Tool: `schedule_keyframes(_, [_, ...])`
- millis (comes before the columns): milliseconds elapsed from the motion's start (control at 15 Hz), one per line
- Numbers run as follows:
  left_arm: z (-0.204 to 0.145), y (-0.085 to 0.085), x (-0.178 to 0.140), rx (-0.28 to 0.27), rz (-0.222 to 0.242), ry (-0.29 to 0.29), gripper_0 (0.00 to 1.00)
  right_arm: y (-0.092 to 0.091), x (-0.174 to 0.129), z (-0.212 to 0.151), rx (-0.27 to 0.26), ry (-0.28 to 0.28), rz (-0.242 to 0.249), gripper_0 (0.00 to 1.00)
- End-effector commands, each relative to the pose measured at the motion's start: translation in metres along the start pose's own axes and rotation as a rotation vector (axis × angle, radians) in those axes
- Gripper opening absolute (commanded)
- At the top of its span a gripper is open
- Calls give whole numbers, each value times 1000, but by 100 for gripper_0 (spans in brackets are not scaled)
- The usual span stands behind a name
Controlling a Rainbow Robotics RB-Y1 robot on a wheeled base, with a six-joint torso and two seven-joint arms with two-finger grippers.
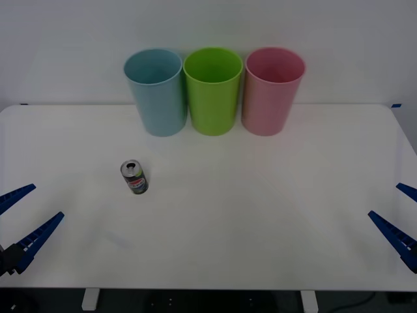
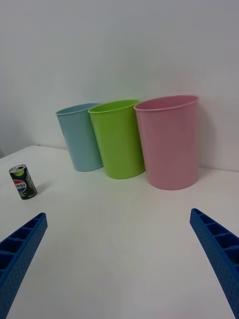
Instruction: Grasp the object on the table and drop it into the matching bin: aluminum can to the light blue bin, PET bottle to the pink bin.
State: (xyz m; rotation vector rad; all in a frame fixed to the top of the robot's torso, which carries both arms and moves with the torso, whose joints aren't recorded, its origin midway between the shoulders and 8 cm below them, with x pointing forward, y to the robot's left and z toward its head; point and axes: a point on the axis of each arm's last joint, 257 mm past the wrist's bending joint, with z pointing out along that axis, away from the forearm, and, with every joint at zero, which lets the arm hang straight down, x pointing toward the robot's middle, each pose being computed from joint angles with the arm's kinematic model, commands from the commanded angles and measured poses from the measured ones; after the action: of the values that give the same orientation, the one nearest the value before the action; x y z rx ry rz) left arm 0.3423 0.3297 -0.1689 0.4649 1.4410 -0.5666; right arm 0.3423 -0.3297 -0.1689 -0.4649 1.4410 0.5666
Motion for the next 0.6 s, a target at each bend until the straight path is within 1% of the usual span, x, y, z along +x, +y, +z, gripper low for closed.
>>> schedule_keyframes(67, [0, 0, 0, 0, 0, 0, 100, 0, 0, 0, 0, 0, 0, 100])
schedule_keyframes(133, [-1, 1, 4, -18, -24, -14, 100, 0, 0, 0, 0, 0, 0, 100])
schedule_keyframes(333, [2, 0, -3, -10, -25, -36, 100, 0, 0, 0, 0, 0, 0, 100])
schedule_keyframes(600, [-4, 3, 2, -35, -29, -20, 100, 0, 0, 0, 0, 0, 0, 100])
